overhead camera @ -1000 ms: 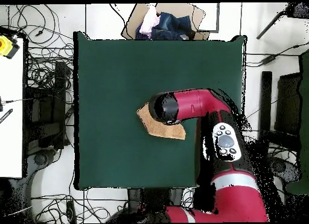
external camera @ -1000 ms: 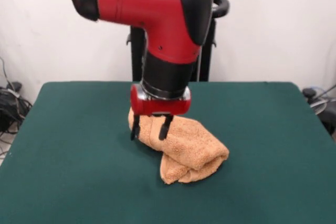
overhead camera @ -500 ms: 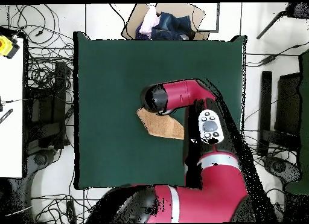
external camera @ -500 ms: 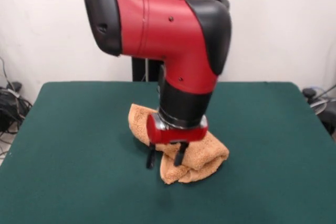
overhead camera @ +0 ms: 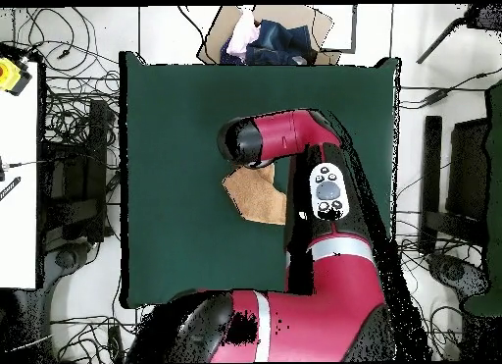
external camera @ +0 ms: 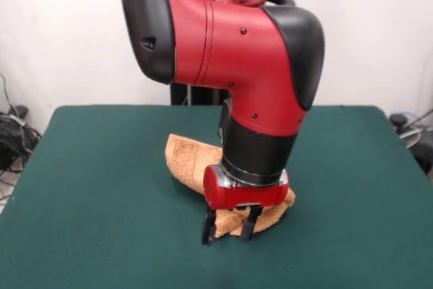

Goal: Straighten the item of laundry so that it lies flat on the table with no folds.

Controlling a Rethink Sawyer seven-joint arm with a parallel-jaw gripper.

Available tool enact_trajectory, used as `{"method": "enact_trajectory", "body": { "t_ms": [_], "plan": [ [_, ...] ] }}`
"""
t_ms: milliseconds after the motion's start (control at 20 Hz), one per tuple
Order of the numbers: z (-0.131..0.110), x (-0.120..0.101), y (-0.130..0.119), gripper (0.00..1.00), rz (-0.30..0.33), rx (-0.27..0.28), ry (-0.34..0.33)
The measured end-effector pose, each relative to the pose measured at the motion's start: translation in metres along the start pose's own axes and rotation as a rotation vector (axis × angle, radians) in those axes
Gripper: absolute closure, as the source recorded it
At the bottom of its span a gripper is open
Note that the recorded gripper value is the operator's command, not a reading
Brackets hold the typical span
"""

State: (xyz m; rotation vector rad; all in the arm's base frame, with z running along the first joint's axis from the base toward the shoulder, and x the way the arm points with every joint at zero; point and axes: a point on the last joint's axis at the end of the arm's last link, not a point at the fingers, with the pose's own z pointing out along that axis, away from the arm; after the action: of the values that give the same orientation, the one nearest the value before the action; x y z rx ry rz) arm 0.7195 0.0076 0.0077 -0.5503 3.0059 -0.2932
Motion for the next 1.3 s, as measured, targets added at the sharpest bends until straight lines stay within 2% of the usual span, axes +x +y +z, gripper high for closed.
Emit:
{"method": "enact_trajectory", "body": {
  "t_ms": [500, 850, 1100, 1300],
  "plan": [
    [-0.003, -0.008, -0.004, 0.0, 0.011, 0.003, -0.014],
    [0.004, -0.007, -0.003, 0.0, 0.009, 0.006, -0.008],
    [0.016, -0.011, 0.003, 0.0, 0.003, 0.008, 0.012],
    [0.027, -0.015, 0.016, 0.0, -0.01, 0.002, 0.064]
  ]
}}
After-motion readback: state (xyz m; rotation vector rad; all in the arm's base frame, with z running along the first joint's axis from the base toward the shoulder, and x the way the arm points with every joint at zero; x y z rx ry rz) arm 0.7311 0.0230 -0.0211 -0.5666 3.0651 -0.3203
